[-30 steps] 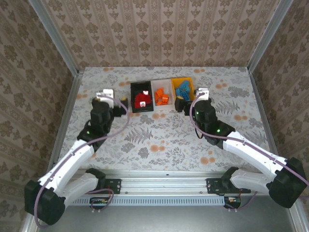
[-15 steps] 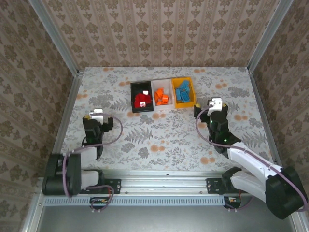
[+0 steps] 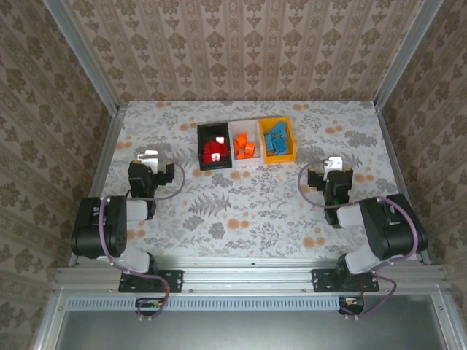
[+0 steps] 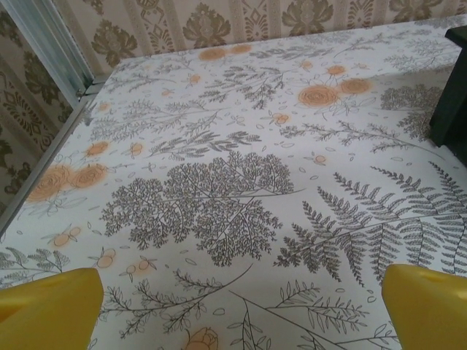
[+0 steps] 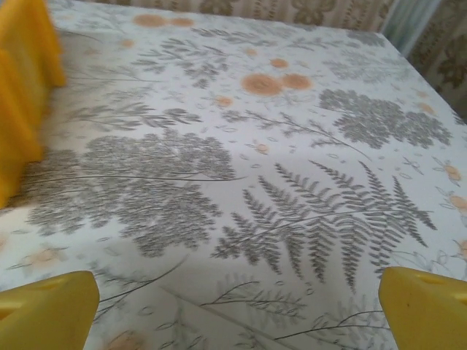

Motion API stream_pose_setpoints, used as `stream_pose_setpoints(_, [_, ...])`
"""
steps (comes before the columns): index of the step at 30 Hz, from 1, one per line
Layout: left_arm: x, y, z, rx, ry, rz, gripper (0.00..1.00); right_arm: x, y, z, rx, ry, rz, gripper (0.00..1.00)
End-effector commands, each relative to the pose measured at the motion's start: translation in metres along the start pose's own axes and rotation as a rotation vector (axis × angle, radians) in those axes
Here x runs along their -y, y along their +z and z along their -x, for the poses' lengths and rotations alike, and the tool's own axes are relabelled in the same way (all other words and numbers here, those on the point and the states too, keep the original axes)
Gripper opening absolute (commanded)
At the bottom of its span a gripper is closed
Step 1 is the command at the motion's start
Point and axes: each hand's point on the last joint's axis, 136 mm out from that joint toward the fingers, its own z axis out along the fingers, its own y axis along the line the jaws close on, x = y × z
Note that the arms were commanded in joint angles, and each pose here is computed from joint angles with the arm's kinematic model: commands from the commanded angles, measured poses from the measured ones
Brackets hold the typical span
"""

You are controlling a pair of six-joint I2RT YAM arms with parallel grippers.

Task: Sort the legos into containers by color

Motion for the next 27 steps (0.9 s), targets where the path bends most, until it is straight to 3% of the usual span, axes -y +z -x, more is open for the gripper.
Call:
stream_pose_setpoints(1, [0.0012,0.0003,-0.0053,-0.024,-0.024,-0.013,1.00,-0.0058,0.0092,0.0313,0.071,0.092,0.061,1.00])
stream_pose_setpoints(27, [0.0013,0.0005,-0.0055,-0.027,-0.026,-0.014,1.00,-0.0048,0.0090,0.0299,0.060,0.093,0.056,1.00])
